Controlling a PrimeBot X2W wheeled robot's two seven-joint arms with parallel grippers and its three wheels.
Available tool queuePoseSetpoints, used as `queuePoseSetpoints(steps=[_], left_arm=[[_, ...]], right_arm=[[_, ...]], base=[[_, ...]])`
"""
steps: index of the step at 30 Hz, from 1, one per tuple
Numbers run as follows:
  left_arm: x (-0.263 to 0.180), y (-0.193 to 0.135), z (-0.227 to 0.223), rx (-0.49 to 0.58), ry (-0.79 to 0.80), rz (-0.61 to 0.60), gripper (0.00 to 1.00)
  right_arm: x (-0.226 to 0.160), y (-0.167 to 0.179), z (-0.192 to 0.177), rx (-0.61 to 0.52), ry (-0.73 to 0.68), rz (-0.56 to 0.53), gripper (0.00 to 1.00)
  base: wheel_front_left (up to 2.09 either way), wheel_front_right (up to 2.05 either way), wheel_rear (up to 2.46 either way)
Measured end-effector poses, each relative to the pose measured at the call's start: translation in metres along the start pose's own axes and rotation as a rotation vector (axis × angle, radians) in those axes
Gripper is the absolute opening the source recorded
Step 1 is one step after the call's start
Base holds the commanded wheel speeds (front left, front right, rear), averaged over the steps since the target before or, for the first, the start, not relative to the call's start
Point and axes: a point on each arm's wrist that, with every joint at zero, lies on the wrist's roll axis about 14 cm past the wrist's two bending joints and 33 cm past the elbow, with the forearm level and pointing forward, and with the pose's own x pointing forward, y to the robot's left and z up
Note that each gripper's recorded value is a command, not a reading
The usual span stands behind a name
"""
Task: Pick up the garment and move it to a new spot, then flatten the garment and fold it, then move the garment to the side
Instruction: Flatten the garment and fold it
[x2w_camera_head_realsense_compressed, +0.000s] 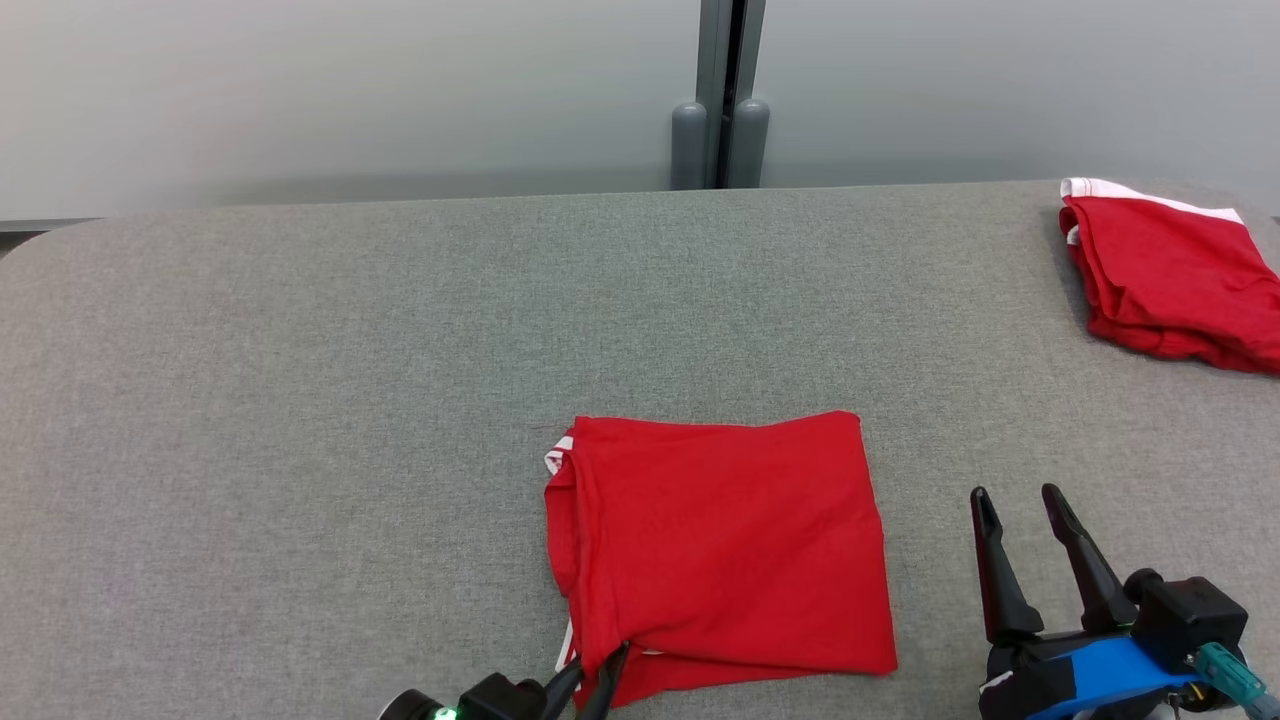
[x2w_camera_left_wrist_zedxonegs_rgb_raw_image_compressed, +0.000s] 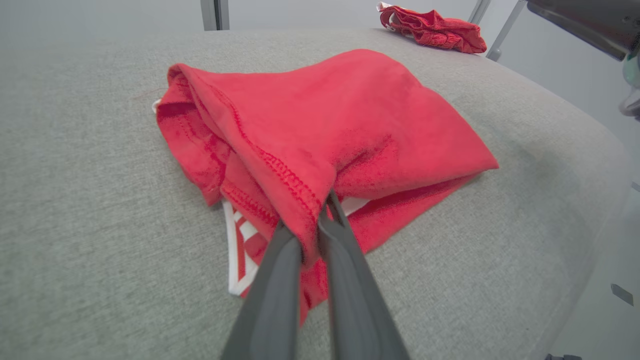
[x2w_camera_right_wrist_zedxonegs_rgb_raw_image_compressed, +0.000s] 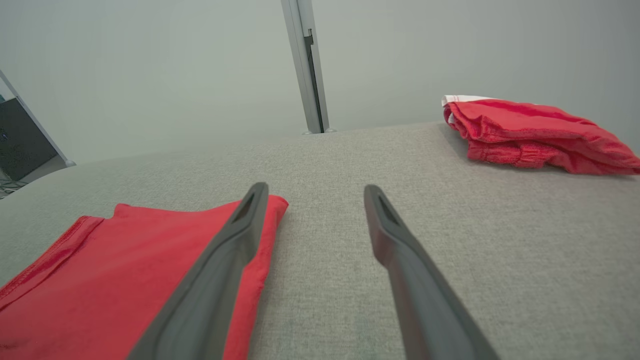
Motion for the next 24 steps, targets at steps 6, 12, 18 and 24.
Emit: queuePoseSetpoints(steps=[6, 12, 18, 24], left_arm=[[-0.001, 0.014, 0.007, 0.005, -0.029, 0.073, 1.0], [-0.006, 0.035, 0.04, 0.017, -0.143, 0.157, 1.0], [-0.016, 0.056, 0.072, 0.023, -0.25, 0.238, 1.0], [-0.034, 0.092, 0.106, 0.045, -0.359, 0.389, 1.0]], right_arm=[[-0.001, -0.002, -0.002, -0.002, 0.008, -0.002, 1.0], [-0.003, -0.005, 0.002, -0.006, -0.003, -0.009, 1.0], [-0.005, -0.005, 0.008, -0.009, -0.019, -0.008, 1.0], [-0.005, -0.007, 0.015, -0.016, -0.04, -0.01, 1.0]], base=[[0.0, 0.0, 0.0], [0.0, 0.0, 0.0], [0.0, 0.0, 0.0], [0.0, 0.0, 0.0]])
